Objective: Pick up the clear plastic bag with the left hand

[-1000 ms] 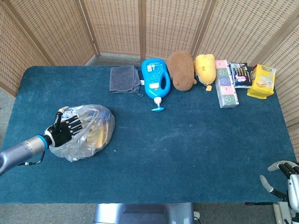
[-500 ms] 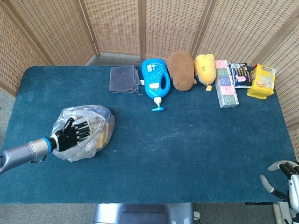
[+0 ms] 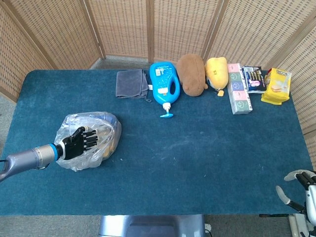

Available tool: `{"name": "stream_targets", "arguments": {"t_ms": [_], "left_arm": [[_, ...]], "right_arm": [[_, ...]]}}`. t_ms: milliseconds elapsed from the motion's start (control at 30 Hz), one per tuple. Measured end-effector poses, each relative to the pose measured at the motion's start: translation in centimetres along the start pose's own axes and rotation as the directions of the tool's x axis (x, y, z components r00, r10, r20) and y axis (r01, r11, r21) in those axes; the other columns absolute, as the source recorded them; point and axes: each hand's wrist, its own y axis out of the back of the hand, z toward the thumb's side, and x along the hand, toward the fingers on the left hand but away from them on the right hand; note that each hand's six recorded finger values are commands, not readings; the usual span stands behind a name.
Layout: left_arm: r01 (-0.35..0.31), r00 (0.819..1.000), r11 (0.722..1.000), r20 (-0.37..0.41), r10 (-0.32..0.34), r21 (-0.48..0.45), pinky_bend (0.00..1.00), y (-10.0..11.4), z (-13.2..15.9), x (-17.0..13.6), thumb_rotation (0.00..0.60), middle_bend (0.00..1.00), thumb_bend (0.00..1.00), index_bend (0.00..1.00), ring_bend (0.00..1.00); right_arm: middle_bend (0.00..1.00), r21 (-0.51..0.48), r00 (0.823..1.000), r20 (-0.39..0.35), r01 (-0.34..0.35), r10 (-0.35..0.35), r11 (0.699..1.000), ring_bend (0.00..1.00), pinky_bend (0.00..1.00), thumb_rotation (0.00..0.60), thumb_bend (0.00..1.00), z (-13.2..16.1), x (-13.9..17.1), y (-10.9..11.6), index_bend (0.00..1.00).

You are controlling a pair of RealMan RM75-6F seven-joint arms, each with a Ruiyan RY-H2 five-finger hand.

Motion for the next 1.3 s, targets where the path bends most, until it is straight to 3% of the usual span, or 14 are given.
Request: {"name": "stream_targets", "arguments": {"t_ms": [333, 500, 667, 933, 1300], "left_arm": [[0.152, 0.988, 0.988, -0.001, -0.152, 0.025, 0.45, -1.9, 0.0, -0.7, 0.024, 0.16, 0.47, 0.03, 0.1], [0.215, 0.977, 0.976, 0.015, -0.214, -0.026, 0.47, -2.2, 0.2, -1.3, 0.024, 0.16, 0.45, 0.03, 0.12], [0.234, 0.971, 0.968, 0.077, -0.228, -0.086, 0.47, -1.9, 0.9, -1.8, 0.02, 0.16, 0.44, 0.03, 0.14], [0.281, 0.946, 0.944, 0.217, -0.242, -0.172, 0.47, -1.0, 1.9, -3.3, 0.0, 0.19, 0.42, 0.05, 0.2], [0.357, 0.892, 0.908, 0.368, -0.262, -0.22, 0.55, -0.1, 2.7, -5.2, 0.002, 0.32, 0.42, 0.23, 0.37]], "right_arm": [[0.44, -0.003, 1.0, 0.0, 0.008, -0.008, 1.0, 0.32, 0.21, 0.125, 0.32, 0.0, 0.1, 0.2, 0.49], [0.44, -0.004, 1.0, -0.002, 0.013, -0.013, 1.0, 0.32, 0.21, 0.127, 0.32, 0.0, 0.1, 0.3, 0.49], [0.44, -0.006, 1.0, -0.001, 0.018, -0.018, 1.0, 0.32, 0.21, 0.125, 0.32, -0.1, 0.2, 0.4, 0.49], [0.44, -0.008, 1.0, -0.006, 0.019, -0.019, 1.0, 0.32, 0.21, 0.128, 0.32, 0.0, 0.2, 0.4, 0.49], [0.44, -0.008, 1.0, -0.013, 0.022, -0.022, 1.0, 0.32, 0.21, 0.128, 0.32, 0.4, 0.2, 0.5, 0.49]]}}
